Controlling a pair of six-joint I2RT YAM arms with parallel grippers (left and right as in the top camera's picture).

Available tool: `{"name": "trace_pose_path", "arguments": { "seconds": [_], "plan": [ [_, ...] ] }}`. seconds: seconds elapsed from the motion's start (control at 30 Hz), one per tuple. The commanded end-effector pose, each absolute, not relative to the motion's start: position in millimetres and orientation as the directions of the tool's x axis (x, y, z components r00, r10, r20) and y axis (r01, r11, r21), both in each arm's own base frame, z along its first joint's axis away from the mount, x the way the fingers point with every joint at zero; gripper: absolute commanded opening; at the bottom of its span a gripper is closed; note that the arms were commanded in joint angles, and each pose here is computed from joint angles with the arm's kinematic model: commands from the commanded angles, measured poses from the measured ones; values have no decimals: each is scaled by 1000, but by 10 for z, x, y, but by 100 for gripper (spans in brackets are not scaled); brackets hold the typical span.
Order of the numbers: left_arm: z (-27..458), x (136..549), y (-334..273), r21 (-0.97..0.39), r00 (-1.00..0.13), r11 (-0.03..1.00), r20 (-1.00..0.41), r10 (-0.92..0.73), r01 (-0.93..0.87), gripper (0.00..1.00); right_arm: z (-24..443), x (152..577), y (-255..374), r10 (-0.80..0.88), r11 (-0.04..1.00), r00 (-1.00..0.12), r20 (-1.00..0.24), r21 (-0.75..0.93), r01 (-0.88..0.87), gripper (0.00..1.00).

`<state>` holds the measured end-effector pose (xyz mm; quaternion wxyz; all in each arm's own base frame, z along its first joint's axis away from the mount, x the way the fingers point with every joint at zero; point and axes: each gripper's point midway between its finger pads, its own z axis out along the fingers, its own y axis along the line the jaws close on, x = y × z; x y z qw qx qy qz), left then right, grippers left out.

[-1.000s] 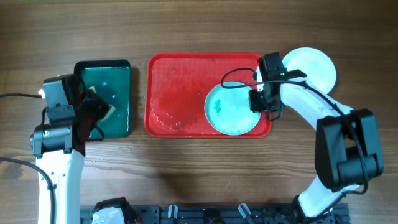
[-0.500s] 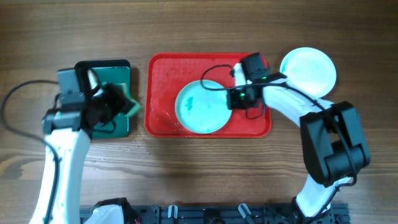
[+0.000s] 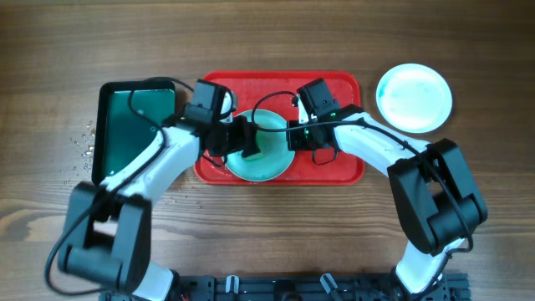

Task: Clean dirty plates on tray and stack at the side
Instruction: 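Scrub the last plate with the sponge while the right gripper holds it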

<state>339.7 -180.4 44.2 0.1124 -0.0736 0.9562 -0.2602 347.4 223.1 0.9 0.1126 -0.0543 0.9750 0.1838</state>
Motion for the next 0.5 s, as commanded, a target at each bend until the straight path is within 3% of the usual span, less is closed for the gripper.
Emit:
{"name": "trace_pose_path", "arguments": {
  "seconds": [0.0,0.13,0.3,0.37,0.47],
  "plan": [
    [231,3456,-1938,-551,-970,831,-148,-193,-81,4,-247,3367,2134,-60,949,-981,-187,293,-114,6],
    [70,3449,-2050,-547,-976,835,-145,-165,-60,6,-245,3371,2136,-60,949,-980,-189,293,-114,6],
    [-180,3574,-1282,-141,-926,971,-301,-228,-193,4,-247,3366,2133,-60,949,-981,-187,292,-114,6],
    [-141,3593,-841,81,-896,961,-389,-214,-265,4,-249,3359,2130,-61,950,-981,-184,291,-114,6],
    [-17,3612,-603,197,-872,931,-450,-192,-307,4,-251,3354,2127,-86,948,-978,-189,285,-139,6]
  ]
}}
